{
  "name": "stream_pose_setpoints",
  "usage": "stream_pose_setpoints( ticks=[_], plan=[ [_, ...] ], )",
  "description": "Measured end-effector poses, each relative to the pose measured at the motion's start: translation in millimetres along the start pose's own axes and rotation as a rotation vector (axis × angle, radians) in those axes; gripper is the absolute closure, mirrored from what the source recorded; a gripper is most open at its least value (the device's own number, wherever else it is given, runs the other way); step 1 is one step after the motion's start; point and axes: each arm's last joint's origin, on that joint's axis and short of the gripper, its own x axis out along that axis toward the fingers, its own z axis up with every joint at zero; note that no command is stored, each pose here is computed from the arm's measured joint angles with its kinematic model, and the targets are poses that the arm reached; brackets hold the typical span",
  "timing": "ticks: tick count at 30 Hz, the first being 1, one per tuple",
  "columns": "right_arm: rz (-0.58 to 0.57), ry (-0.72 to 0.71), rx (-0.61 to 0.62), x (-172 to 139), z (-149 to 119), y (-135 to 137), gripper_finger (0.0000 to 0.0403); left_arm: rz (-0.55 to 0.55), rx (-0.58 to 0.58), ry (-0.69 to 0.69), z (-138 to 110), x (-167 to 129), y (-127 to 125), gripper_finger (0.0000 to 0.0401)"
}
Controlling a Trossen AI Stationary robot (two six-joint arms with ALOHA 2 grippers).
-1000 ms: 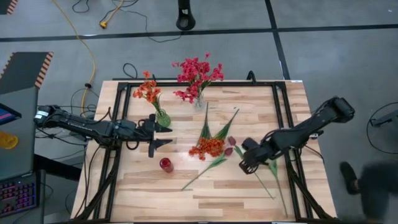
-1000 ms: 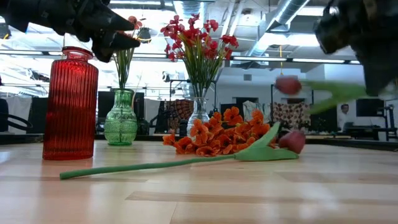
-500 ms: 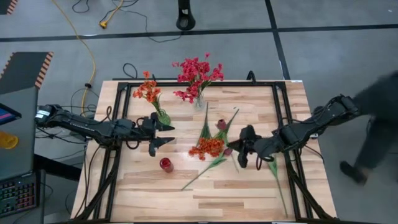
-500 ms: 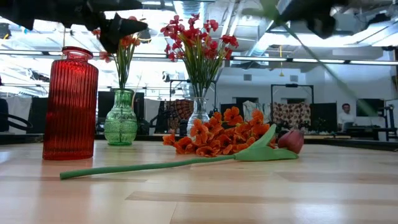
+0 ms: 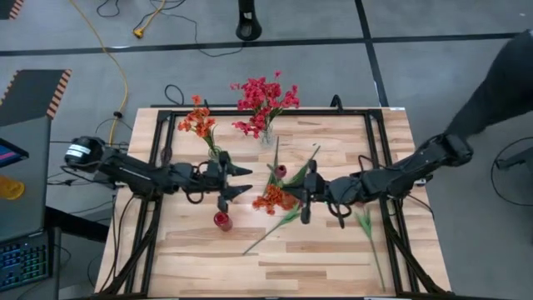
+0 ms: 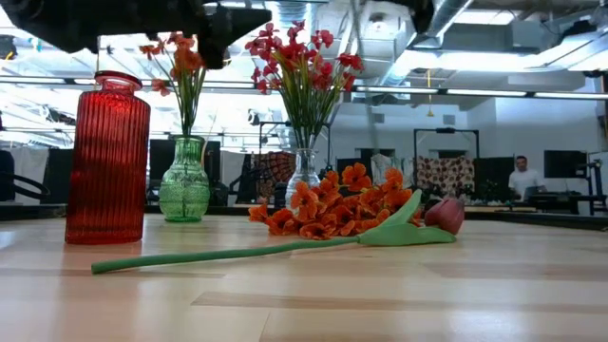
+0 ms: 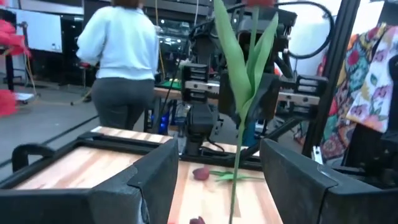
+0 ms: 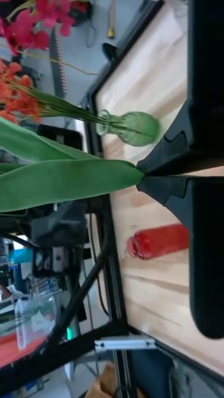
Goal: Sort flowers into vase by color
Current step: Put the center red tulip into the red vase
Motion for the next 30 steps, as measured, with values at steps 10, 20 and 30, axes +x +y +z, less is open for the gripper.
stream_pose_setpoints(
  ticks=[10,20,30],
  plan=[
    [-0.008,-0.048,-0.067,32,-17,2,0.0372,-0.023,0.101,0.001,3,53,-12,0.0187],
    [-0.004,-0.079,-0.051,37,-18,4,0.0372,-0.066,0.118,0.029,0,68,-17,0.0226],
    [-0.004,-0.081,-0.049,36,-17,4,0.0371,-0.064,0.119,0.038,-1,68,-17,0.0328]
  ],
)
